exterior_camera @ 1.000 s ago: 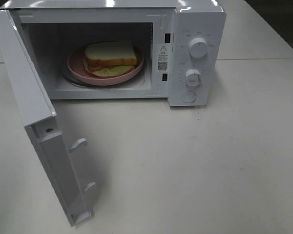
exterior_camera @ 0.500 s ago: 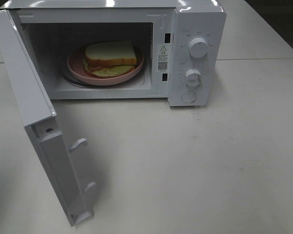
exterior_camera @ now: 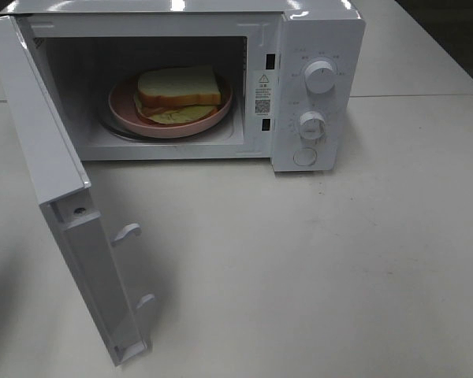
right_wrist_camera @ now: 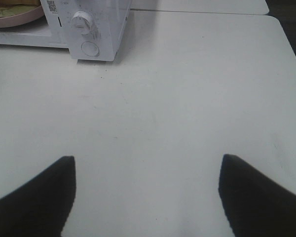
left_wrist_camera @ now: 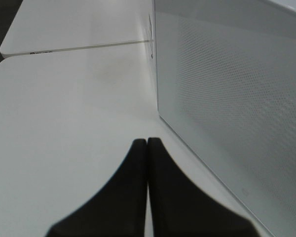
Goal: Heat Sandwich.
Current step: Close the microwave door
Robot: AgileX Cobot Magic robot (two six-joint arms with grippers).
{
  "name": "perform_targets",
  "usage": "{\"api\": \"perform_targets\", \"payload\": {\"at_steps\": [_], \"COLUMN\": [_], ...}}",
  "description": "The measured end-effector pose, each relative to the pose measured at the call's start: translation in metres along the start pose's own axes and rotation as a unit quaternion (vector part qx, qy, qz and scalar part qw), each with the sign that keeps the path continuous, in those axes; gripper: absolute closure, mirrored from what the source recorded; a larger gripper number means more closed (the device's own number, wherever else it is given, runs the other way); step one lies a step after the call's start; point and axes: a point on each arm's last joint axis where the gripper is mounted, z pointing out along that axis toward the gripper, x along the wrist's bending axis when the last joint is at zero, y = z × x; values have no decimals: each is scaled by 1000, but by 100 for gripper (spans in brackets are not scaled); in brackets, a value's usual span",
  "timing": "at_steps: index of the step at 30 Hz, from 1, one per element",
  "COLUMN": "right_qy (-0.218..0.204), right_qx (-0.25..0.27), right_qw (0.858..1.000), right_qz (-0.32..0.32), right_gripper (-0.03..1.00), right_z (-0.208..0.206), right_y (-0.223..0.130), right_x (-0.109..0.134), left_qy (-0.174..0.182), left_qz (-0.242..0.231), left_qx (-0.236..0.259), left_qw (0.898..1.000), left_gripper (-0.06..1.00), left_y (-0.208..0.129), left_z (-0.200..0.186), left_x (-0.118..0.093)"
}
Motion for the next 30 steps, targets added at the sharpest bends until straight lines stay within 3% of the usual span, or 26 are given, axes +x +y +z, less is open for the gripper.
{"api": "perform_targets", "payload": {"at_steps": [12,17,27,30], "right_qy": [0,0,0,0], "right_qx": [0,0,0,0], "right_qw": [1000,1000,1000,1000], "right_qz": [0,0,0,0], "right_gripper": [20,20,20,20], "right_z": [0,0,0,0], "right_y": [0,0,0,0], "right_x": [0,0,0,0], "left_qy": [-3,-34,-130,-140], "left_qz": [15,33,22,15], "left_qx": [-73,-100,-105,-105], "left_qw": [997,994,986,984], "left_gripper": [94,94,94,94], "left_y": [-11,-12,-22,-23], "left_z": [33,47,70,74], "left_x": [-2,-9,-27,-29]}}
